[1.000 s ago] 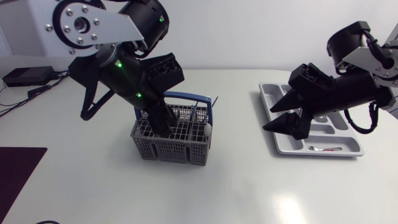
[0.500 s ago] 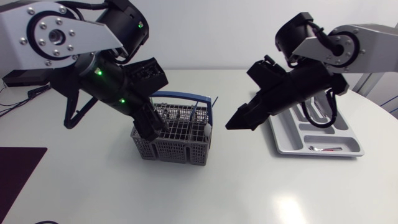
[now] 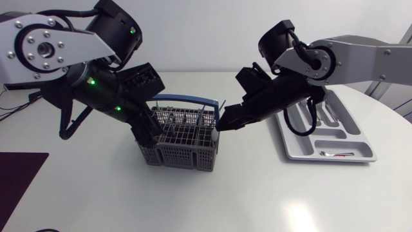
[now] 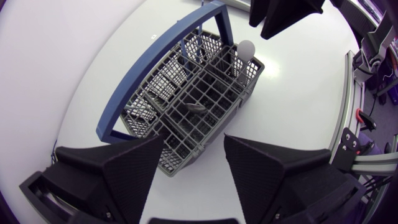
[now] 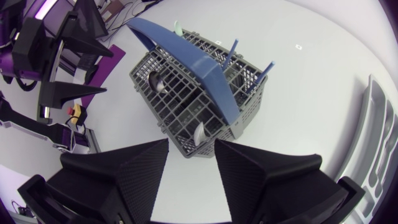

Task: Unload the cutlery basket into the drawer organizer.

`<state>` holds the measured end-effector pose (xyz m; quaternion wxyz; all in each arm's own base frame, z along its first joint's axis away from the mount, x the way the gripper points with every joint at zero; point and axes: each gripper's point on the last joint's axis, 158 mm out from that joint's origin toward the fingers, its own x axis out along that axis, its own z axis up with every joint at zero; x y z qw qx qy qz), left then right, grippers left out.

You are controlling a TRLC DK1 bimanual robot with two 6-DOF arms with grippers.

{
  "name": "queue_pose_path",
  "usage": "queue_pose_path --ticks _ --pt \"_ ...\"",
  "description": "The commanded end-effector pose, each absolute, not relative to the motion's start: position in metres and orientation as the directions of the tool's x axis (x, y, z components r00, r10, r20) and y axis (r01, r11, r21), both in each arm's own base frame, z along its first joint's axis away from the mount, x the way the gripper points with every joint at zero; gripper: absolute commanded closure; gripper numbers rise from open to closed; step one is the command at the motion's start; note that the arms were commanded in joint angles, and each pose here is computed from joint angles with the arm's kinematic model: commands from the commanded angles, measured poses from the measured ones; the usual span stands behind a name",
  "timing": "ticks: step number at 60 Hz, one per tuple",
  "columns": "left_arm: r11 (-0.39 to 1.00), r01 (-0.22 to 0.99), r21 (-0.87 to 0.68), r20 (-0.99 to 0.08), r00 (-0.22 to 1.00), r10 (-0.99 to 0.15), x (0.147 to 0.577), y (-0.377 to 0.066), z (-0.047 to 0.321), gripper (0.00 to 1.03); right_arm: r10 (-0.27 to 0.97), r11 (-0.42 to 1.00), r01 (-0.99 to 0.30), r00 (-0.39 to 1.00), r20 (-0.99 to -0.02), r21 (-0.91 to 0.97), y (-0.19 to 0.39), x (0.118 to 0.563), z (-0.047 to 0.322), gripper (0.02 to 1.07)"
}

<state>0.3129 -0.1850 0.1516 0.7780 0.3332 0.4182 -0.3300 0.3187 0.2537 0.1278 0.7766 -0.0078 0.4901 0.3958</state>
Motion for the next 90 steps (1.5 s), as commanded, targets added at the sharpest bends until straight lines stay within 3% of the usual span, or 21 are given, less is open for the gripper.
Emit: queue_pose_path --ticks 1,8,38,71,90 --pt "0.567 0.787 0.242 -0.871 0.434 -0.23 0.309 -0.178 0.147 0.36 0.595 0.716 -0.577 0.211 -0.776 0.393 0.258 0.324 0.12 0.57" --pt "0.572 0.783 0.245 -0.87 0.438 -0.227 0.309 -0.174 0.145 0.36 0.596 0.729 -0.557 0.229 -0.769 0.398 0.262 0.329 0.116 0.63" --pt "0.57 0.786 0.237 -0.866 0.437 -0.242 0.307 -0.172 0.137 0.36 0.556 0.75 -0.542 0.206 -0.805 0.379 0.27 0.323 0.091 0.66" --pt "0.563 0.793 0.232 -0.869 0.429 -0.246 0.306 -0.176 0.129 0.36 0.551 0.743 -0.553 0.188 -0.813 0.376 0.275 0.318 0.086 0.92" --pt "0.553 0.799 0.237 -0.861 0.436 -0.261 0.307 -0.184 0.131 0.36 0.554 0.742 -0.56 0.203 -0.807 0.369 0.271 0.318 0.094 0.97"
